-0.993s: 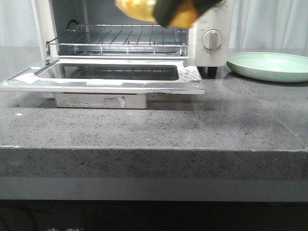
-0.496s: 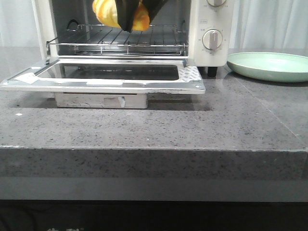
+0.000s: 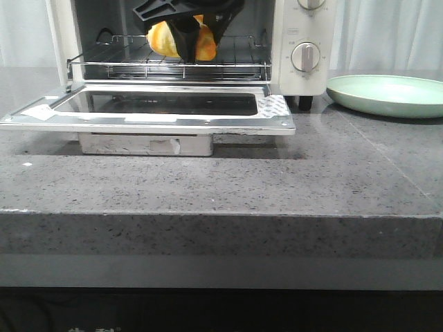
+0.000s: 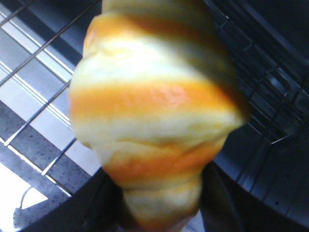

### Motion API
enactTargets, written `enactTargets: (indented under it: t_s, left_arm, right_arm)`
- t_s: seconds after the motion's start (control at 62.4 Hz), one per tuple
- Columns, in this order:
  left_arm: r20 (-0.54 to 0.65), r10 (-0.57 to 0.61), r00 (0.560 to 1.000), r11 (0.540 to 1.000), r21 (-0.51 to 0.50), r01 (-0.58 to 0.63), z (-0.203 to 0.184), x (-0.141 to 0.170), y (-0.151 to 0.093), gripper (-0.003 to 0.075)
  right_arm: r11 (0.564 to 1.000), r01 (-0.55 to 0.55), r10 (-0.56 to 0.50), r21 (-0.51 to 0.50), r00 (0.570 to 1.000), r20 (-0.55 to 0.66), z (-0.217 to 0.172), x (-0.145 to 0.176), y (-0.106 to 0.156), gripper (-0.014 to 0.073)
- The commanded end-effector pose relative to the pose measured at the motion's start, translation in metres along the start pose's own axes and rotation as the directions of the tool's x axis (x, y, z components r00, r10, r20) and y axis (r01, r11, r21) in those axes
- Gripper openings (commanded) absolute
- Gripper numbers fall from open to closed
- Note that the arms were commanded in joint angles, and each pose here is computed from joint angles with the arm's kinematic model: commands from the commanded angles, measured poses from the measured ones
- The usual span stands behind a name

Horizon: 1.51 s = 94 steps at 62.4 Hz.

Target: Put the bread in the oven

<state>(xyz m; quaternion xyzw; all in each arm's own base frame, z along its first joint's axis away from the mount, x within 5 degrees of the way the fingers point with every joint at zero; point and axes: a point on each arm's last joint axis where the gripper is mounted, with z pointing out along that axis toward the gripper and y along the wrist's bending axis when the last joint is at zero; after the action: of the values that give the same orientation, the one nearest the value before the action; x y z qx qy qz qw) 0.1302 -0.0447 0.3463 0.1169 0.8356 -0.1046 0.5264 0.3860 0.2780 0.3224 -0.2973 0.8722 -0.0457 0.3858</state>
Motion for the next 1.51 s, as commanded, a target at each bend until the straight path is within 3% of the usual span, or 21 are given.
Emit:
enactTargets:
  t_s: [0.0,0.112,0.24,0.561,0.769,1.009,1.185,1.281,1.489]
  left_arm:
    - [0.105,-0.003,0.995,1.000,0.005,0.003,-0.006,-0.015,-0.001,-0.0018]
    - [0.105,-0.003,0.995,1.000,0.005,0.003,-0.006,-0.015,-0.001,-0.0018]
    - [0.105,-0.003,0.995,1.000,0.005,0.003,-0.006,-0.015,-0.001,-0.0018]
    - [0.105,-0.002,0.995,1.000,0.004,0.001,-0.006,-0.015,-0.001,-0.0018]
    - [0.105,-0.002,0.995,1.000,0.004,0.001,-0.006,-0.015,-0.001,-0.0018]
    - [0.105,-0.002,0.995,1.000,0.004,0.001,-0.006,-0.015,-0.001,-0.0018]
    - [0.105,-0.002,0.995,1.000,0.004,0.001,-0.006,-0.015,-0.001,-0.0018]
    - [0.105,-0.002,0.995,1.000,0.004,0.001,-0.006,-0.015,-0.001,-0.0018]
    - [0.105,-0.002,0.995,1.000,0.004,0.001,-0.006,-0.015,-0.001,-0.0018]
  right_arm:
    - [0.999,-0.010,0.004,0.040,0.990,0.139,-0.037,-0.021,-0.017,0.0311]
    - [1.000,-0.027,0.025,0.014,0.991,0.133,-0.038,-0.020,-0.015,0.0516]
    - [0.998,-0.052,0.054,-0.020,0.990,0.128,-0.041,-0.020,-0.014,0.0610]
    - [0.992,-0.114,0.119,-0.061,0.990,0.078,-0.071,-0.012,-0.021,0.0613]
    - [0.988,-0.132,0.141,-0.084,0.984,0.108,-0.101,0.018,-0.027,0.0613]
    - [0.969,-0.237,0.243,-0.067,0.964,0.104,-0.133,0.087,-0.067,0.0613]
    - [0.920,-0.391,0.389,-0.011,0.912,0.127,-0.160,0.150,-0.102,0.0613]
    - [0.894,-0.448,0.442,0.011,0.885,0.145,-0.176,0.178,-0.108,0.0613]
    - [0.877,-0.480,0.470,-0.013,0.853,0.225,-0.217,0.221,-0.096,0.0613]
